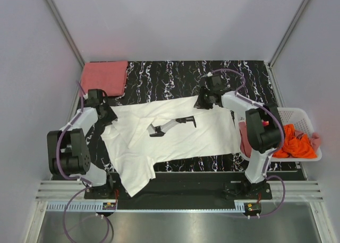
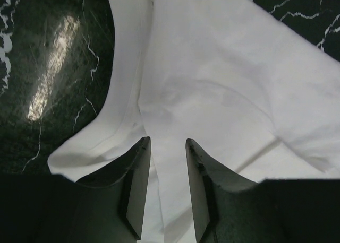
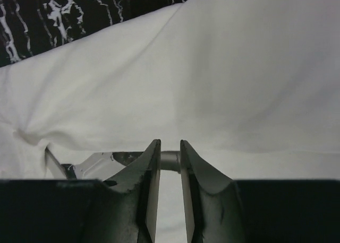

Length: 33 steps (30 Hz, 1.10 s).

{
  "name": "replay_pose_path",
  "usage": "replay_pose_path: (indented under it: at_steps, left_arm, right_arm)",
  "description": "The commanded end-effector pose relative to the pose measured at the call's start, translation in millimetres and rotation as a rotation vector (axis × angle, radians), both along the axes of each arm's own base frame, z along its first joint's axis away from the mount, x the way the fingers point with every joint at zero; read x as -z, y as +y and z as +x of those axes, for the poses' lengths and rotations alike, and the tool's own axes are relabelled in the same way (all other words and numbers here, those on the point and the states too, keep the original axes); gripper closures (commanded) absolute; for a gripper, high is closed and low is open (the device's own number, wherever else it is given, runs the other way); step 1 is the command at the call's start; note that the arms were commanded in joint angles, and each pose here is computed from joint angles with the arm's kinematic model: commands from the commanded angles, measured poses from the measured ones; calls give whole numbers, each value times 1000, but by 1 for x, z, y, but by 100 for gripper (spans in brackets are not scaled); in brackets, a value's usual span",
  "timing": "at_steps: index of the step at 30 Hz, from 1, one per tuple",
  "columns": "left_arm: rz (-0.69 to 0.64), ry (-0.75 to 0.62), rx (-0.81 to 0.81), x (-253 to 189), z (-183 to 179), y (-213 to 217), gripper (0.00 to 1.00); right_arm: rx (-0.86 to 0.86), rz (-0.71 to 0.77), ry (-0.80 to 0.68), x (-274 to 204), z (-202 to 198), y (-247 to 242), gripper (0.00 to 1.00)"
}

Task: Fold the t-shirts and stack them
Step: Fold the tshirt

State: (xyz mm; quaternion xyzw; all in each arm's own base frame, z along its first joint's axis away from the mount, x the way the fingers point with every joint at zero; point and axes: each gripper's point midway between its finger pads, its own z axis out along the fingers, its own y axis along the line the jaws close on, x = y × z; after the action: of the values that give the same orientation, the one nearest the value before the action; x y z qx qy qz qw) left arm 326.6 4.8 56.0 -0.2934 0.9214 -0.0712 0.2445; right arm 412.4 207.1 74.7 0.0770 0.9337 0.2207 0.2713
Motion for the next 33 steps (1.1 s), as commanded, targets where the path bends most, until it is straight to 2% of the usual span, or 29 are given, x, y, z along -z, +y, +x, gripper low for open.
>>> replay_pose_path:
  at_steps: [1,2,4,7,12,19,23,26,27,31,33]
  left_arm:
    - [100,-53,-31,-9,35,22,62]
    - [119,-20,-47,1,38,28,62]
    - [113,14,-56,11,39,32,62]
    - [124,59,-61,26,42,42,63]
    - [155,125,-57,48,44,49,63]
    - [124,103,-34,46,64,41,63]
    - [119,40,18,29,95,32,63]
    - [169,21,11,7,98,42,62]
    - [180,27,8,0,93,43,62]
    - [166,-112,-86,-60,76,43,60]
    - [82,-127,-174,-68,60,34,60]
  right_arm:
    - [40,-81,-50,2,35,-7,73]
    - [61,-127,-63,2,45,-14,73]
    - [75,-217,17,34,40,-30,74]
    - [105,-297,66,56,38,-53,75]
    - [182,-361,131,71,21,-90,75]
    - [203,-398,133,74,20,-104,75]
    - [164,-329,82,61,37,-90,72]
    - [169,-304,45,44,46,-86,71]
    - [170,-291,20,32,49,-84,71]
    - [172,-218,-52,-12,48,-76,68]
    - [170,-179,-91,-35,45,-72,68]
